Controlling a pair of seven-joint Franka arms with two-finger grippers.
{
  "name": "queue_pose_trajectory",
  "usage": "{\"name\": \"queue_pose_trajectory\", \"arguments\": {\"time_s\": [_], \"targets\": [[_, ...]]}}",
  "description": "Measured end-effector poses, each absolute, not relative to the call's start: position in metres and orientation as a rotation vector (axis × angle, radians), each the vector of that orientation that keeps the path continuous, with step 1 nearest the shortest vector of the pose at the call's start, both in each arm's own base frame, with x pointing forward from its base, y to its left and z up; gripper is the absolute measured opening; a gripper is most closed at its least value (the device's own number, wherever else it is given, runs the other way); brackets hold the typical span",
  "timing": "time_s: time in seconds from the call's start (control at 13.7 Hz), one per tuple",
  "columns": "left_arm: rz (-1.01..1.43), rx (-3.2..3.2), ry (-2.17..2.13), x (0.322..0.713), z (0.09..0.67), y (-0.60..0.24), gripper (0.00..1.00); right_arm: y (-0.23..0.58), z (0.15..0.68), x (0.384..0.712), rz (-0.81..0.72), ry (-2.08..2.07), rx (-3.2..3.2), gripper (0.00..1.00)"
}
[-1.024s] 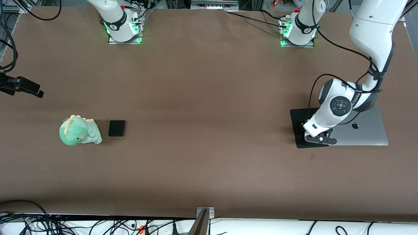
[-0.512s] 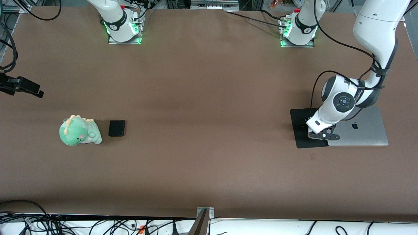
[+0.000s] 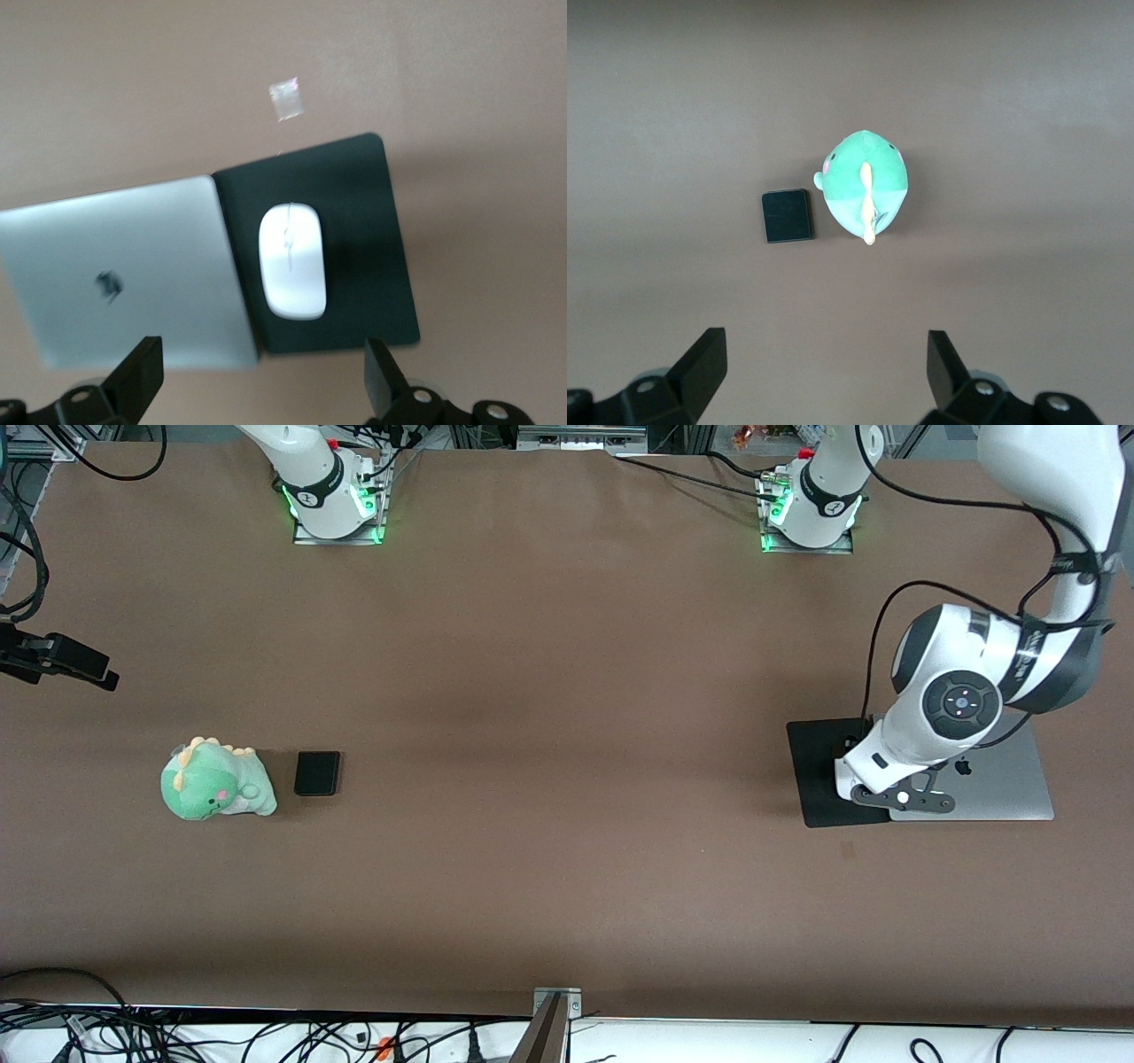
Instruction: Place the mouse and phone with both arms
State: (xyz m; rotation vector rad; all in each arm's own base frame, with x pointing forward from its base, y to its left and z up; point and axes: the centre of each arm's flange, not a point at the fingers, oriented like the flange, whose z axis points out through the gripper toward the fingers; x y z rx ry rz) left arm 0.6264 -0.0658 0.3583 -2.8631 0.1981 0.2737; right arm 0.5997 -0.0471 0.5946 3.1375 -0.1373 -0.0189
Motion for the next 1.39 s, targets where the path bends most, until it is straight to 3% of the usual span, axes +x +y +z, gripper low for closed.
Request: {"name": "queue_pose_trajectory", "arguments": {"time_s": [0.59,1.1,1.39], "targets": [[0.435,-2.944,0.157,0.628,0.515,-0.065,1.00,-0.047,0.594,0.600,-0.020,-0.137,3.137,1.00],[0.097,-3.133,0.061,0.596,0.582,0.005,1.00,-0.047,0.594,0.600,-0.020,-0.138,3.137,1.00],[-0.064,-3.109,0.120,0.559,0.591,-0.017,1.00,-0.047,0.594,0.600,-0.020,-0.138,3.137,1.00]]}}
